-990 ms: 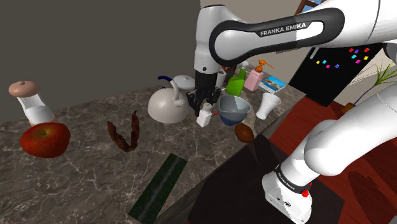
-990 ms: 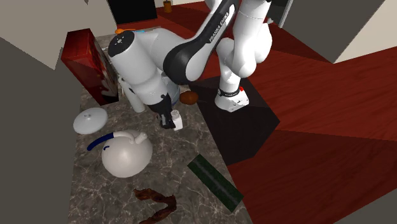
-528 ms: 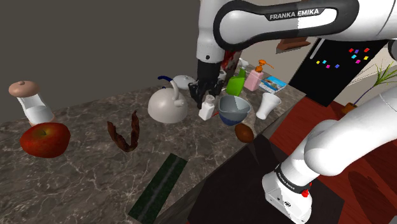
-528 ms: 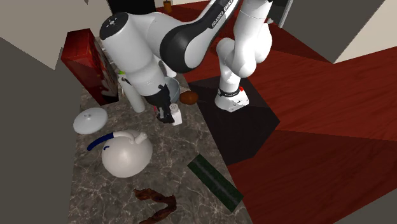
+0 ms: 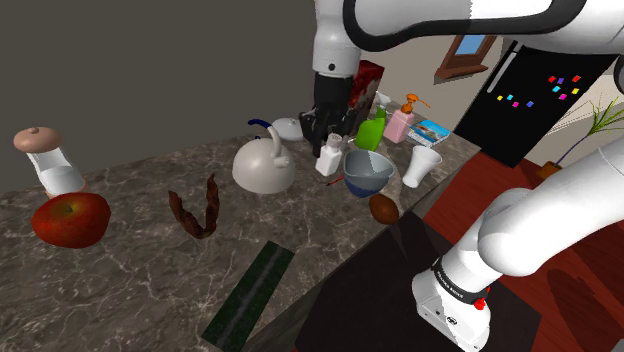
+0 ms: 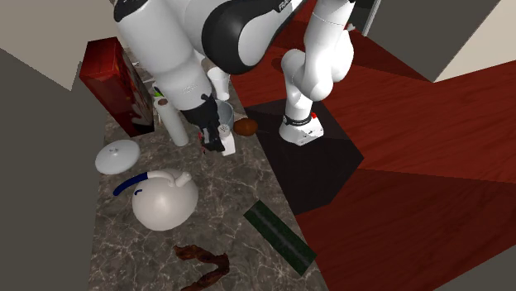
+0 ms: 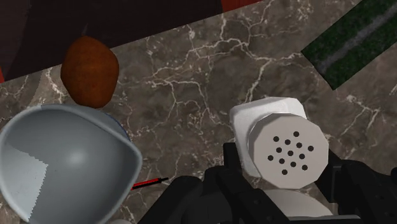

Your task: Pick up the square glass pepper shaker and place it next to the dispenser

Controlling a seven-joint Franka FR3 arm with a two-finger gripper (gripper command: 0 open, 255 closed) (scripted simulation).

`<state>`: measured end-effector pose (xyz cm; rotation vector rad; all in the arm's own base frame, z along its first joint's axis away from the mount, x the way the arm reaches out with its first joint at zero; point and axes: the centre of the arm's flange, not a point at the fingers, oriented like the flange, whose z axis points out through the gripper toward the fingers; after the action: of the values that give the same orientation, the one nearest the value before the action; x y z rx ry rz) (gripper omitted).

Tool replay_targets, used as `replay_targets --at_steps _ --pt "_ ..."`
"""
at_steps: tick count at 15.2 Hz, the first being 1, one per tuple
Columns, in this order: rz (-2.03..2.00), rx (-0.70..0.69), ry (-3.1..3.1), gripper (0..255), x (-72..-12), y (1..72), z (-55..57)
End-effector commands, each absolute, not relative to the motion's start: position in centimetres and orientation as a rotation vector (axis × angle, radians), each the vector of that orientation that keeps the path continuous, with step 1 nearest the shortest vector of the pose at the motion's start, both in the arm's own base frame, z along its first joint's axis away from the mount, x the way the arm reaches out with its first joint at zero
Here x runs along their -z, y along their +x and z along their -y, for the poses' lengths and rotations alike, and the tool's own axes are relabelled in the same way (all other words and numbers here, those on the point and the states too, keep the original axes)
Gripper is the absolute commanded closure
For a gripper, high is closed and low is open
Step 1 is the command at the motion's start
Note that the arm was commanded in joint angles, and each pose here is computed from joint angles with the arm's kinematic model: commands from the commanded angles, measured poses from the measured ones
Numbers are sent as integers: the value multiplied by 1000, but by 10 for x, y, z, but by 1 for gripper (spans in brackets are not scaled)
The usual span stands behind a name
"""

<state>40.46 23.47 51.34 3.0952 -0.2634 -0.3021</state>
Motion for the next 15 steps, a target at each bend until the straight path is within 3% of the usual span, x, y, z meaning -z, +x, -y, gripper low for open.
replay_targets --at_steps 1,15 --pt "263 303 3095 255 -525 404 -234" --pt "263 303 3095 255 -598 404 -234"
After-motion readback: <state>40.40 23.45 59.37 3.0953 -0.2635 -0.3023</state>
